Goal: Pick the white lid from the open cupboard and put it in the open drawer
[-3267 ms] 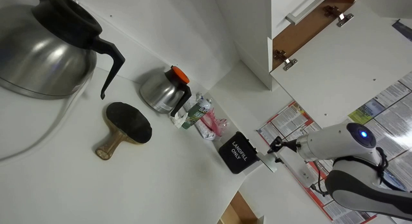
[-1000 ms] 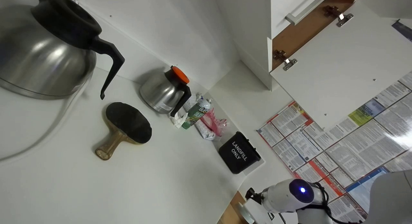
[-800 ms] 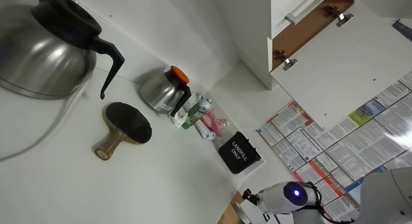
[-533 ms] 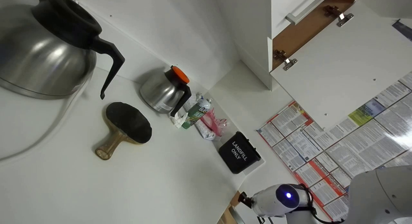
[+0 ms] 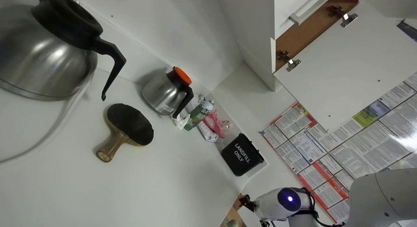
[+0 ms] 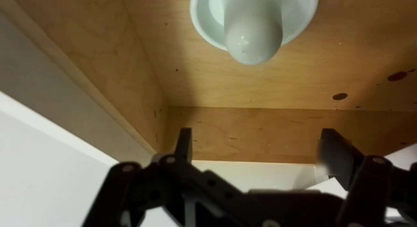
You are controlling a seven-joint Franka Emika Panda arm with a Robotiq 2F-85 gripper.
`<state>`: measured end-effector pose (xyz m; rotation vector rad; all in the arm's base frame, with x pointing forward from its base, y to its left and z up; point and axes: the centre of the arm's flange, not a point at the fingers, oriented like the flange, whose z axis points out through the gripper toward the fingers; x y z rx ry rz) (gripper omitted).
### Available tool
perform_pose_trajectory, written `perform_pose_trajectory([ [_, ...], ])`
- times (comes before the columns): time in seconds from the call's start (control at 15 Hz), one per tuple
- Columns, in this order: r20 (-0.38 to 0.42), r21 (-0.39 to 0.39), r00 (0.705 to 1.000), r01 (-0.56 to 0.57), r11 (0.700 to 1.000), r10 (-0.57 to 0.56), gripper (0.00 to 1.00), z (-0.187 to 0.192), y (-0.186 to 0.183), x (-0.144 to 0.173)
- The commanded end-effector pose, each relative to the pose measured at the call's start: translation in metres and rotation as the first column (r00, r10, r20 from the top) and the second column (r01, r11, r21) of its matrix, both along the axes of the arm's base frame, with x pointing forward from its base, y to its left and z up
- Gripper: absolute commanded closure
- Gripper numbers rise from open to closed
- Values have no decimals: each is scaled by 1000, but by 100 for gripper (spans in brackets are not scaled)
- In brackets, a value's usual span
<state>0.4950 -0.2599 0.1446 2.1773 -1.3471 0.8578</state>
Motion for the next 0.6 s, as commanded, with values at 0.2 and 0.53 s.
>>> perform_pose_trajectory([
  [0.2, -35, 86, 998, -41, 995, 44, 0, 65, -4, -41],
  [0.53, -96, 149, 980, -159, 976, 174, 0, 92, 0, -73],
])
